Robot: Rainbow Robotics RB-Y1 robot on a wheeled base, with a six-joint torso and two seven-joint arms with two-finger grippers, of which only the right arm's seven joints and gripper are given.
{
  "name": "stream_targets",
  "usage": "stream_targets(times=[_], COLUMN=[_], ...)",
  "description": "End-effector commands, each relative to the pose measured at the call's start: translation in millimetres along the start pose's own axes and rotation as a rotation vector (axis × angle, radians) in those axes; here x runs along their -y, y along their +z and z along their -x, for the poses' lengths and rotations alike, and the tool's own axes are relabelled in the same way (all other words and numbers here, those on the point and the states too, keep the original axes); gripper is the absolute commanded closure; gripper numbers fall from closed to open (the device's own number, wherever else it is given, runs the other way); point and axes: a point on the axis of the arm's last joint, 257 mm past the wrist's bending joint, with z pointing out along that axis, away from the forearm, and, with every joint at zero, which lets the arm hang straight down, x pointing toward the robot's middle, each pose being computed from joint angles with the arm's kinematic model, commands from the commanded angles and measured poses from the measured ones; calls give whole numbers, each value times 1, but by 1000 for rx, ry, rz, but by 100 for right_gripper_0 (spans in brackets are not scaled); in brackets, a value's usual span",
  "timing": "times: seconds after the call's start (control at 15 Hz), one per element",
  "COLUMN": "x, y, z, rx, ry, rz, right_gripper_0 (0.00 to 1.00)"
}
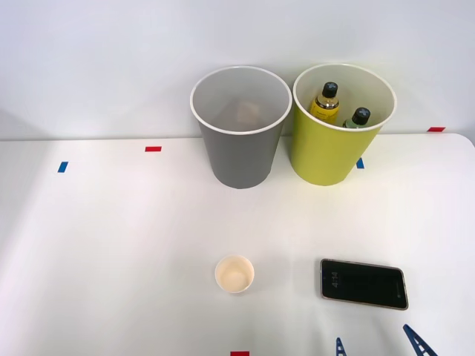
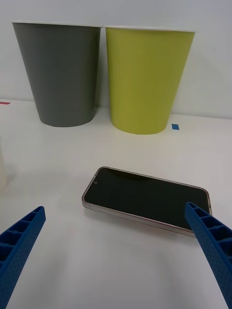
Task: Put cans in the gray bin, plastic bottles in the light green bin
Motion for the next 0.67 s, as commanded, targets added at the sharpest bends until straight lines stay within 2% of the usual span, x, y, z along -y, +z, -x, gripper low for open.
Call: stream_targets(times=[0.07,0.67], x=[0,0], y=[0,0], z=[0,0], rx=[0,0], ry=[0,0], rz=[0,0], right_gripper_0=[0,0])
